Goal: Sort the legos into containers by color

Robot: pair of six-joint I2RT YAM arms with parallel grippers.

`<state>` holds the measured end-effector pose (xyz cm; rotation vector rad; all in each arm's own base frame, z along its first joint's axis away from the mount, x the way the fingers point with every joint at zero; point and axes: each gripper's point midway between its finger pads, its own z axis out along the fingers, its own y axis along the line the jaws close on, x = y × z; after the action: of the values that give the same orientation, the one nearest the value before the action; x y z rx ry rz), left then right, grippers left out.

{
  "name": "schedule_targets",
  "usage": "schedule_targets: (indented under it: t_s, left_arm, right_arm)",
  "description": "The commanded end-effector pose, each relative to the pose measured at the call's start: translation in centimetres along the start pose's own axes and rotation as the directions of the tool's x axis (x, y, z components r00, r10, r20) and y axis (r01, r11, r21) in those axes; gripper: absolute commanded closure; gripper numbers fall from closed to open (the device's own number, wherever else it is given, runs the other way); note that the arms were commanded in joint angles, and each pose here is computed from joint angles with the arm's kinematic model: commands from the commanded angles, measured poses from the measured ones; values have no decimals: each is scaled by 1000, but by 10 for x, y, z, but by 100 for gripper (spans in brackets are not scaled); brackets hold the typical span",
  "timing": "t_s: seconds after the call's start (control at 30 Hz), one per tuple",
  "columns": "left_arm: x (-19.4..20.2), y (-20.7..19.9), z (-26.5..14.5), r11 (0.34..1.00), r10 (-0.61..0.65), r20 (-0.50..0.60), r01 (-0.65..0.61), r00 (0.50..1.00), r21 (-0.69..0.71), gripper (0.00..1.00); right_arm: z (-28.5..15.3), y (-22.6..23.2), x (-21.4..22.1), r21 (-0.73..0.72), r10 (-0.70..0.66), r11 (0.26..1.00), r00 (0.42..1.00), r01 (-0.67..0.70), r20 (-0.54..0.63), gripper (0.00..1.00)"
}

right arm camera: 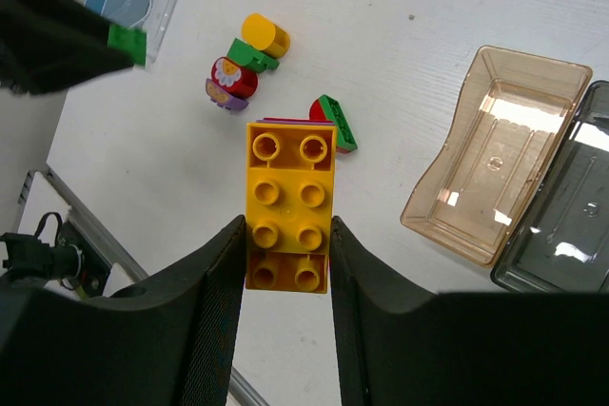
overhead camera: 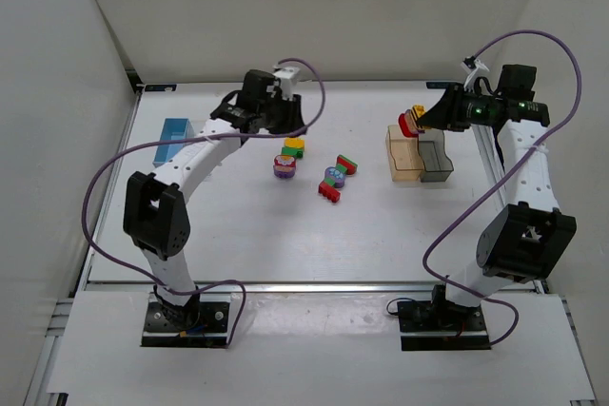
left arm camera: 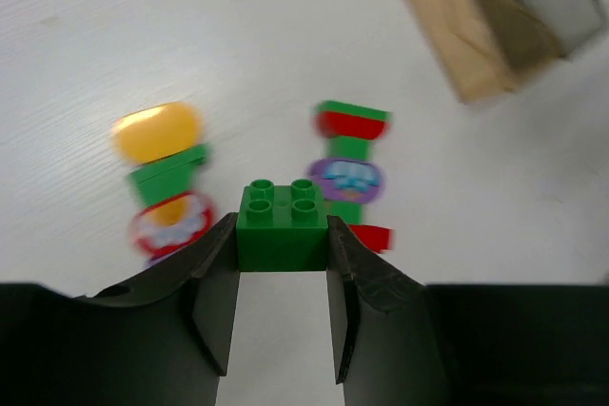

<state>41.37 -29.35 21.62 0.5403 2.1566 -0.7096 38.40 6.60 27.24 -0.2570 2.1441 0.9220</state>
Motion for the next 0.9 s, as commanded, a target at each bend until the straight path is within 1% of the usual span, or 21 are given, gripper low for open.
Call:
schedule_targets:
  t_s: [0.0, 0.03, 0.07, 0.13, 0.17, 0.2, 0.27, 0.4, 0.5, 0.6, 0.63, 0.77, 0.83, 0.87]
  left_arm:
    - [-16, 78, -40, 944, -106, 66, 121, 992, -308, 90]
    - [-13, 95, -52, 915, -121, 73, 140, 990, -379, 90]
    - [-8, 121, -66, 875, -146, 86, 169, 986, -453, 90]
    - [-4, 142, -85, 837, -160, 95, 186, 983, -515, 90]
    - [3, 150, -94, 824, -174, 85, 192, 981, -534, 90]
    - [12, 166, -103, 800, -200, 79, 210, 977, -562, 90]
    - [21, 179, -114, 788, -212, 64, 209, 975, -580, 90]
    - [46, 215, -135, 746, -282, 47, 250, 958, -618, 90]
    - [58, 233, -143, 725, -307, 37, 258, 951, -638, 90]
    - [64, 247, -144, 710, -315, 17, 248, 949, -659, 90]
    - [64, 257, -151, 692, -328, 30, 262, 944, -673, 90]
    - [60, 272, -160, 660, -325, 48, 263, 945, -703, 90]
    - [64, 279, -159, 651, -335, 30, 255, 942, -715, 90]
    - [63, 287, -164, 627, -338, 43, 259, 940, -735, 90]
  right_arm:
    - [-3, 8, 2, -11, -31, 999, 1000, 31, 1, 100]
    - [-1, 7, 1, -20, -27, 999, 1000, 27, 2, 100]
    - [0, 7, 1, -22, -25, 999, 1000, 25, 2, 100]
    - [3, 5, -1, -28, -20, 999, 1000, 20, -1, 100]
    - [7, 2, -4, -30, -18, 999, 1000, 17, -3, 100]
    - [8, 1, -5, -31, -16, 999, 1000, 16, -3, 100]
    - [12, -2, -9, -36, -13, 999, 1000, 13, -1, 100]
    - [19, -2, -13, -48, -19, 999, 1000, 19, -9, 100]
    - [26, 0, -16, -52, -37, 998, 999, 36, -18, 100]
    - [33, 2, -16, -62, -44, 997, 999, 43, -26, 100]
    - [34, 2, -16, -66, -46, 997, 999, 44, -29, 100]
    - [39, 3, -14, -72, -43, 997, 998, 40, -38, 100]
    - [39, 2, -13, -74, -41, 997, 998, 38, -40, 100]
    - [40, 2, -12, -75, -40, 996, 998, 37, -42, 100]
